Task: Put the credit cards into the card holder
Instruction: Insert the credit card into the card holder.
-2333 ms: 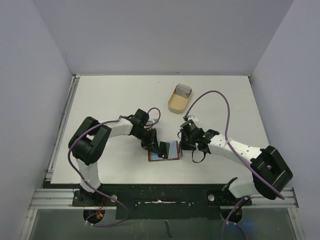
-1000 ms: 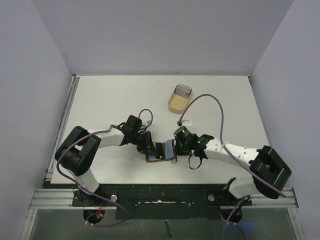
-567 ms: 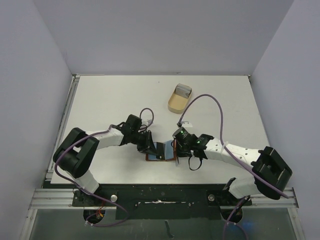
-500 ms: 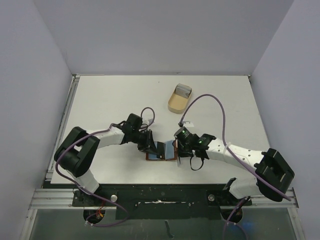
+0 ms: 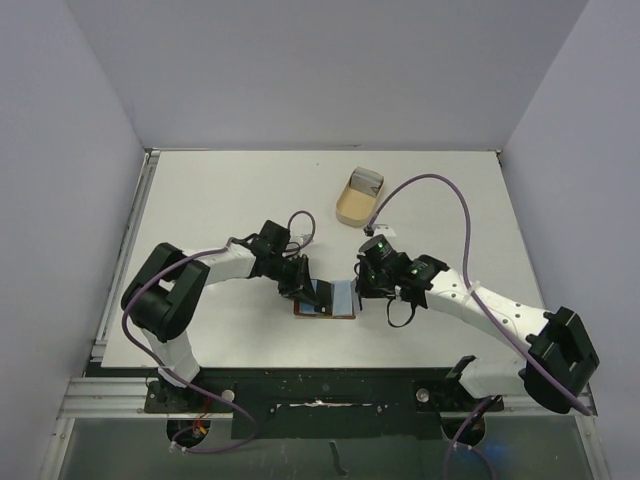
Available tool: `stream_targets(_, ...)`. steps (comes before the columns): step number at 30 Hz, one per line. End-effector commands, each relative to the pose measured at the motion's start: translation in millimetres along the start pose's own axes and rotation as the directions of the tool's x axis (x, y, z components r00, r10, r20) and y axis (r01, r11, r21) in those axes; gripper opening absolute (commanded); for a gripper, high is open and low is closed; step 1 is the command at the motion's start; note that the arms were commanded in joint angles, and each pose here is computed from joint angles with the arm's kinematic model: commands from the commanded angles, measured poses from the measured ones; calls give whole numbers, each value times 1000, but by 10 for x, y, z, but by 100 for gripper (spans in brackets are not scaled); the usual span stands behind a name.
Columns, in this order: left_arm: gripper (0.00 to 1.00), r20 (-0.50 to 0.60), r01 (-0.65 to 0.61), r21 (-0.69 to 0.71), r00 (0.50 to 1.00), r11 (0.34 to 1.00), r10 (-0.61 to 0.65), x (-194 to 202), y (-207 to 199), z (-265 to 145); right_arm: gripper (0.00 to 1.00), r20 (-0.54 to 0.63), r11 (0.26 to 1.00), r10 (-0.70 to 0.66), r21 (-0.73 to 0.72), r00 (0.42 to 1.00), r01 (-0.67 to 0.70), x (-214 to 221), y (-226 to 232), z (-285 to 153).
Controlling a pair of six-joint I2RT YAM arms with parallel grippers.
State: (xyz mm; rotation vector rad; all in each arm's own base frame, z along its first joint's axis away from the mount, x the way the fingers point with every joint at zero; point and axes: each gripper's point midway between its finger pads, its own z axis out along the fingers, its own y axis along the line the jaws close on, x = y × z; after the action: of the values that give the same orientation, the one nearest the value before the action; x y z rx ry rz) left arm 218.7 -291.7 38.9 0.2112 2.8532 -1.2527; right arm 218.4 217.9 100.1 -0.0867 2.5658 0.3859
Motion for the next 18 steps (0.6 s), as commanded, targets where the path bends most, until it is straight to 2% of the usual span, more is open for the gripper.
stream_targets(1,0,1,-36,27,999,999,36,-101,-70,7,0,79,999,6,-49,997,-2,-343,64,-22)
stream_targets(7,0,19,-8,19,1000,1000,8,-150,-38,10,0,47,999,-4,-48,999,7,-325,-42,202)
stream_targets(12,0,35,8,32,999,999,-9,-192,-13,18,0,-55,1000,-1,-30,998,0,-6,-134,455)
stream_targets(18,0,54,21,23,998,1000,-23,-182,43,1,0,-96,999,38,16,995,-37,221,-275,541)
